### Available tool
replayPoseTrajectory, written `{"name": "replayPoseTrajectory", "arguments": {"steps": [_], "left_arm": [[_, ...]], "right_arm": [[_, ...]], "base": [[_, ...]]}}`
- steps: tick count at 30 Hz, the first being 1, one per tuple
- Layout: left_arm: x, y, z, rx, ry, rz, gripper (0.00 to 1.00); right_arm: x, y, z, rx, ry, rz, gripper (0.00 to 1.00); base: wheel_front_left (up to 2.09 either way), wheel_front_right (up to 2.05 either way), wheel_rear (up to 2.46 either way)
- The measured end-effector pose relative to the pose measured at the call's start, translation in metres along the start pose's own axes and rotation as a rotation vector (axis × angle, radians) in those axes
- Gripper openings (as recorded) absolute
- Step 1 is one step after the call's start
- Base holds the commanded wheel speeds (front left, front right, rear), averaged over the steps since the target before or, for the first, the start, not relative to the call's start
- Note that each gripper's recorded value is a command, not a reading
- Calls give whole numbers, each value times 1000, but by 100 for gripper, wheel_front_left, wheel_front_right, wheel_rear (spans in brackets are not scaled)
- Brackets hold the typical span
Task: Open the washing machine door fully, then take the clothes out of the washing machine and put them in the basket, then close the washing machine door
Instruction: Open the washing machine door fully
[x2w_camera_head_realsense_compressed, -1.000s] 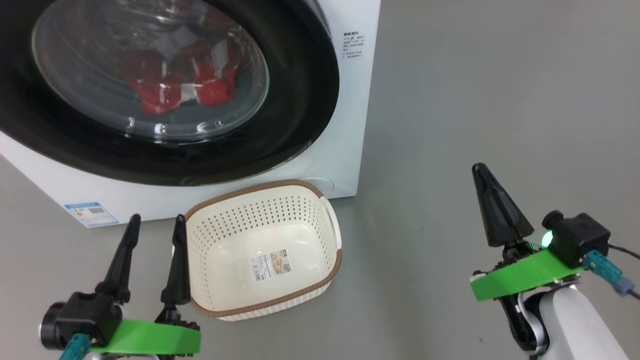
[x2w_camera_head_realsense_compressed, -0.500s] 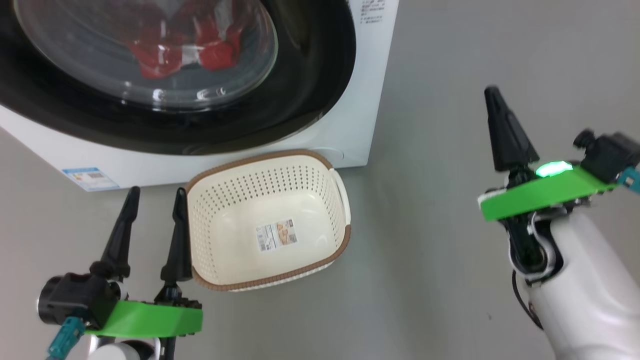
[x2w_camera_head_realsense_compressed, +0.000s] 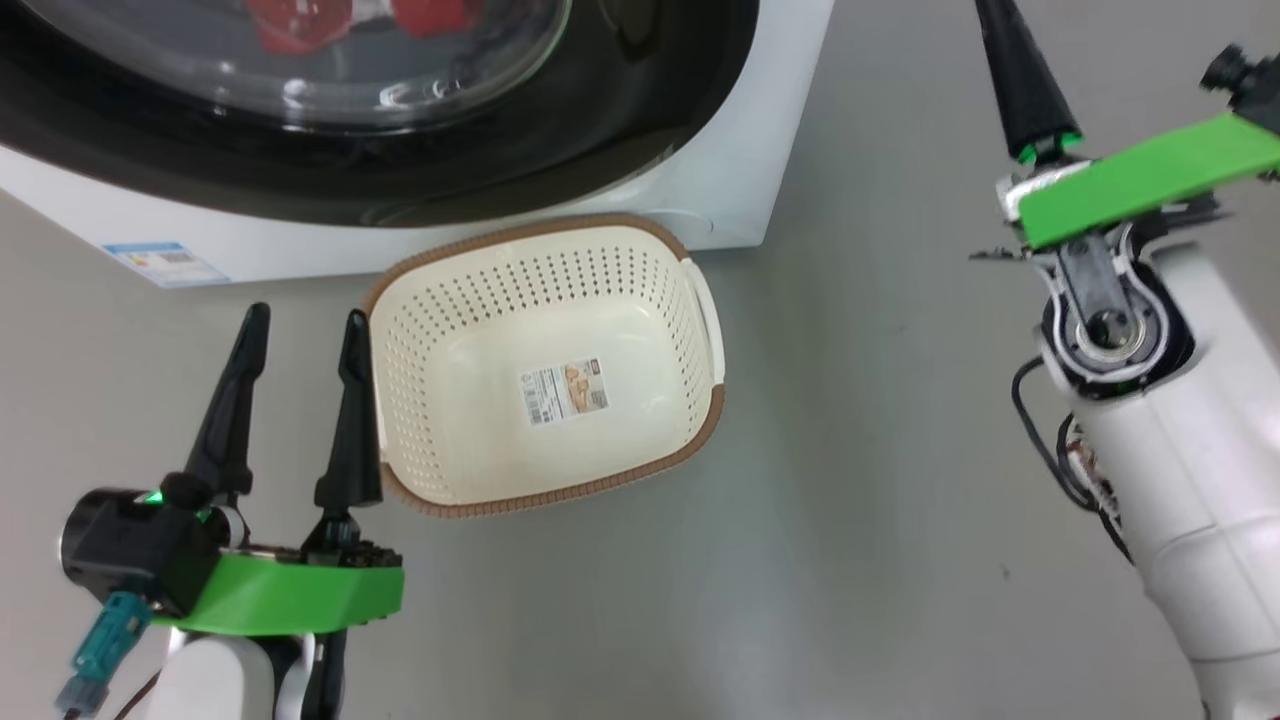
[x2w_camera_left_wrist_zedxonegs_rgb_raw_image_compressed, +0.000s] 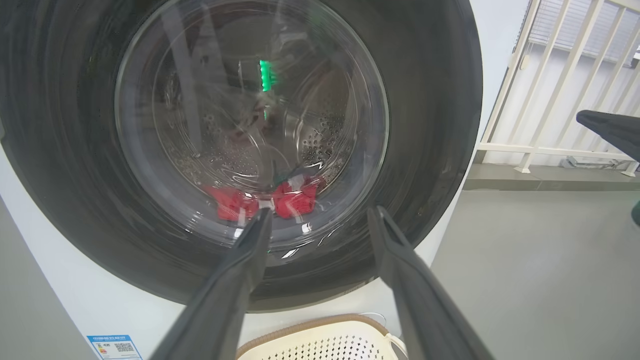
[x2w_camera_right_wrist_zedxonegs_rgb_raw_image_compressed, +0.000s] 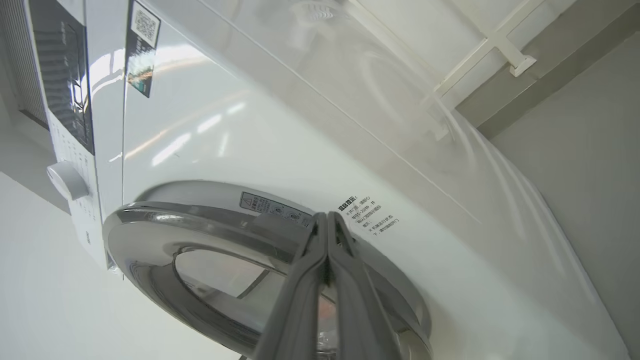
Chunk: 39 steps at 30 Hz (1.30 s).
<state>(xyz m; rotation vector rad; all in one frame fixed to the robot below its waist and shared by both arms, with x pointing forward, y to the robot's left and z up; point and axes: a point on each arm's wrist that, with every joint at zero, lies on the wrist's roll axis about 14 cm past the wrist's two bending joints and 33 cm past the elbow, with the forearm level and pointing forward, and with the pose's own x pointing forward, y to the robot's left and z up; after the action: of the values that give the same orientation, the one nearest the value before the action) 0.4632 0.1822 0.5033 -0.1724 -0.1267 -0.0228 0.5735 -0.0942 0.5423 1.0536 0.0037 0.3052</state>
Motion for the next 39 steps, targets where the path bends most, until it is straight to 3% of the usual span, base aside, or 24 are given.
{"name": "replayPoseTrajectory", "arguments": {"steps": [11,22,39], "left_arm": [[13,8,-22,11,36,7,100],[16,19,-39,31,71,27,100],[15,36,-54,65,108,67,100]], "right_arm": [[37,-1,-39,361,238,35,0],[64,-2,-63,432,422,91,0],[88,-4,-85,513,547,162,0]], "base": [[0,0,0],[0,0,0],[0,0,0]]}}
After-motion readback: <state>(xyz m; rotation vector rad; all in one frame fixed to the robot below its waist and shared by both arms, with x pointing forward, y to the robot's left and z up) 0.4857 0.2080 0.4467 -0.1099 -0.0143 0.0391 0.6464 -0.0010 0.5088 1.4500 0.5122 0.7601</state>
